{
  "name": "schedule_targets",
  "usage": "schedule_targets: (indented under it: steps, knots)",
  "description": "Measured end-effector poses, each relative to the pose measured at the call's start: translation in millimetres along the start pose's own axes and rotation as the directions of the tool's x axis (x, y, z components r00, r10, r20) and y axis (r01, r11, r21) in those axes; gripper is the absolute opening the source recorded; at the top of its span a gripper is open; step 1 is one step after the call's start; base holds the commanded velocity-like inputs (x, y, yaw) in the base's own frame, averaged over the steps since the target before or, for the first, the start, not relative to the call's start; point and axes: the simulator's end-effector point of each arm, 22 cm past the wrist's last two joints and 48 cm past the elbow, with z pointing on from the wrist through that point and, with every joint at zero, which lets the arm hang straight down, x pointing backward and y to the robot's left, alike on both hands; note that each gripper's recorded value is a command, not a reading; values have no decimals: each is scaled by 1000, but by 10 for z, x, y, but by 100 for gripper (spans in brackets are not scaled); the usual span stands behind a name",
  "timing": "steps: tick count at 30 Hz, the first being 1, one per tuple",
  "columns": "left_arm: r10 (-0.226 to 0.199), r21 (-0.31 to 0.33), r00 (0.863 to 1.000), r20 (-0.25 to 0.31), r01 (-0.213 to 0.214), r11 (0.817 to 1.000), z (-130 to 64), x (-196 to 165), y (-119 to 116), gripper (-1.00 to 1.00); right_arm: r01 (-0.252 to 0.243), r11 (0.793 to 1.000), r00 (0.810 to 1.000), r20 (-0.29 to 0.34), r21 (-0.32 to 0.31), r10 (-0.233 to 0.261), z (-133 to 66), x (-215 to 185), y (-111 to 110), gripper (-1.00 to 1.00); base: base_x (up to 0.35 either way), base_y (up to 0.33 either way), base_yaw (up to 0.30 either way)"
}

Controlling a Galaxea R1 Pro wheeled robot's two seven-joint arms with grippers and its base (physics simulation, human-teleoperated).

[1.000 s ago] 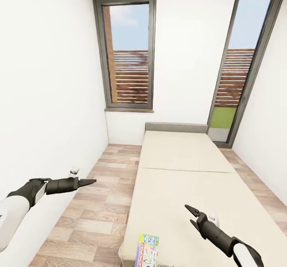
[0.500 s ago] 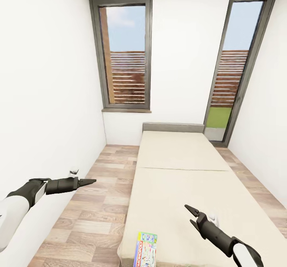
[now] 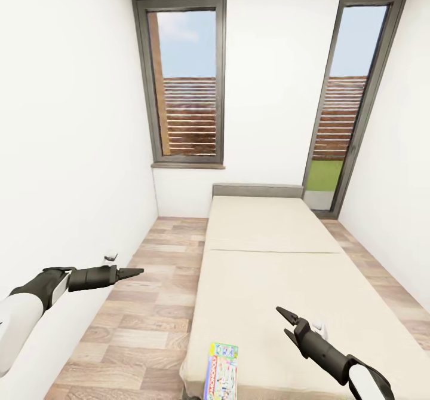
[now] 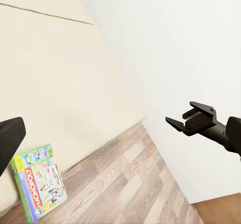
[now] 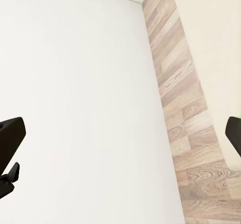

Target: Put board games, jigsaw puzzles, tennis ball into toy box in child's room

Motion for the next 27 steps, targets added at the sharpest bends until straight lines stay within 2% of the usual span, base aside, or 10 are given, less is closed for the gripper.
schedule_targets:
  steps: [12,27]
  knots:
    - [3,1,1000,3,-3,1000,-9,-15,-16,100,2,1000,1000,1,-4,-2,1,1,19,100,-82,96,-112]
    - [7,1,1000,5,-7,1000,-14,-27,-29,100,3,1000,1000,0,-5,-3,3,4,29,100,-28,89,-38]
